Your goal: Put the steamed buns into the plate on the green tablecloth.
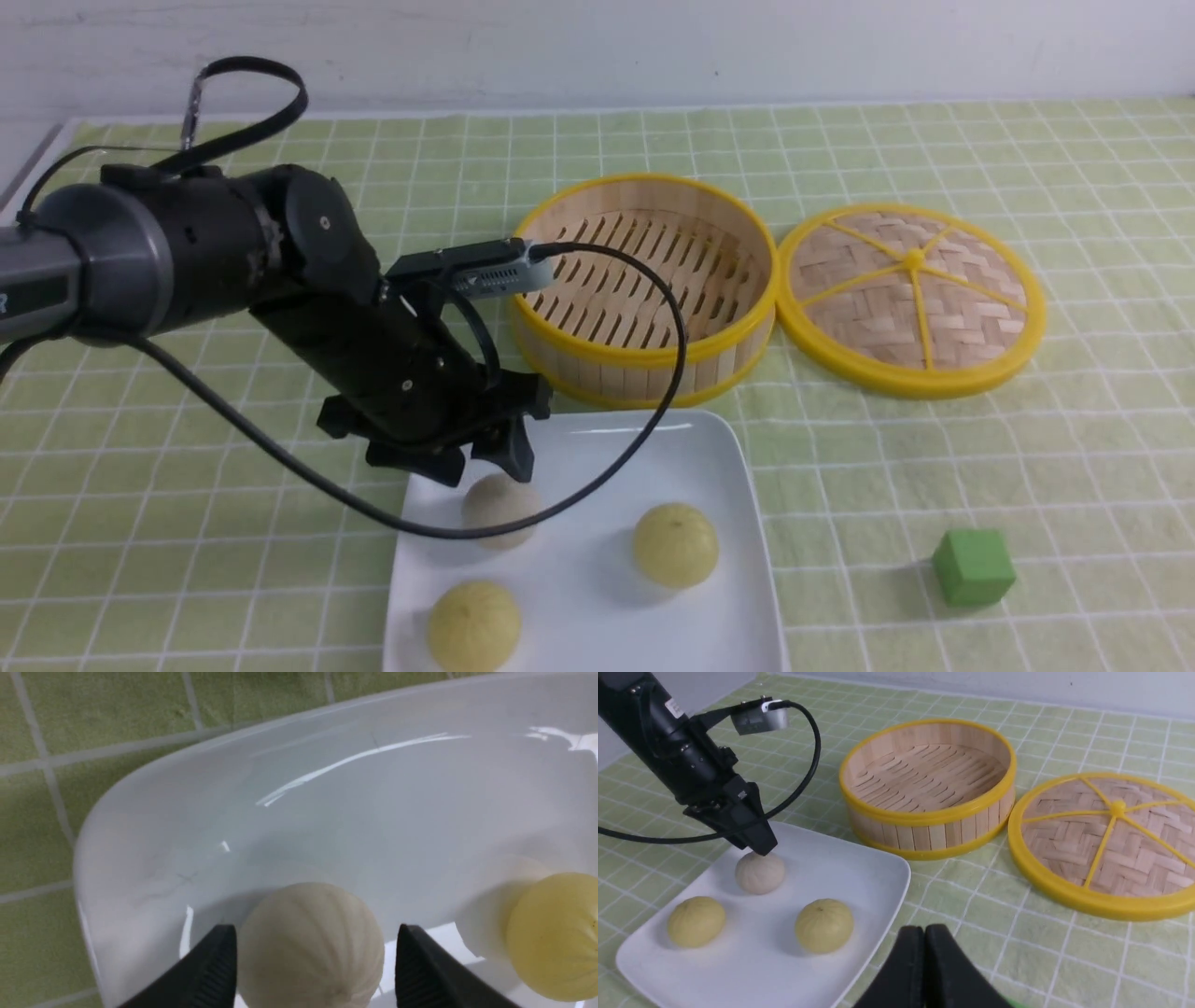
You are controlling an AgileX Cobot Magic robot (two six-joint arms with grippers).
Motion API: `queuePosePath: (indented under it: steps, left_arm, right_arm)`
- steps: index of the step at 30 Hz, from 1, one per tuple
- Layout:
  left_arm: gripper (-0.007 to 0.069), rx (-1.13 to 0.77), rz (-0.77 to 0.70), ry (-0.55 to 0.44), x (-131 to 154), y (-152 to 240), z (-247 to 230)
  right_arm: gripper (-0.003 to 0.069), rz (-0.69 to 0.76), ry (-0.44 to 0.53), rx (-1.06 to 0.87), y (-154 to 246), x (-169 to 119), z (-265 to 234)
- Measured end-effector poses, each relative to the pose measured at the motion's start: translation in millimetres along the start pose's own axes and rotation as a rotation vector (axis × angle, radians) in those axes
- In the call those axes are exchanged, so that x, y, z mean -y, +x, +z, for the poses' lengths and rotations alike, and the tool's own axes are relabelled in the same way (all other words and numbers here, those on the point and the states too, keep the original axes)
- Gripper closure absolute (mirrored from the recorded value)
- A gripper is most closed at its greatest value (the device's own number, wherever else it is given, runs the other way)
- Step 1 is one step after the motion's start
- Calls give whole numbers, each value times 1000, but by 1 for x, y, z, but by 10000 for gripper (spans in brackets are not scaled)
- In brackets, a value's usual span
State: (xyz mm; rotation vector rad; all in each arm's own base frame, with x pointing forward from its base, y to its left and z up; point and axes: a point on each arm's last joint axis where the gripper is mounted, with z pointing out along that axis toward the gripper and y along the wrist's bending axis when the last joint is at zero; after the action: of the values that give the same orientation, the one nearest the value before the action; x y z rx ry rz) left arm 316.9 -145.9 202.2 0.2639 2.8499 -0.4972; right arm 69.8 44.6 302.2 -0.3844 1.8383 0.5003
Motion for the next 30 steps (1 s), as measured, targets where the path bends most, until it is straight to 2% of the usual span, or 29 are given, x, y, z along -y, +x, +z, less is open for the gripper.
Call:
queuePosePath:
  steps: [22,28,30]
  left_arm:
    - [165,7,1,-1,0,-1,0]
    - [220,7,3,-3,0,-1,0]
    - [265,0,0,0,0,0,0]
  right_arm:
    - [670,-1,-7,-10,4,0,-6]
    - [666,-2,-7,-10,4,0,-6]
    - [664,-2,-7,-10,4,0,-6]
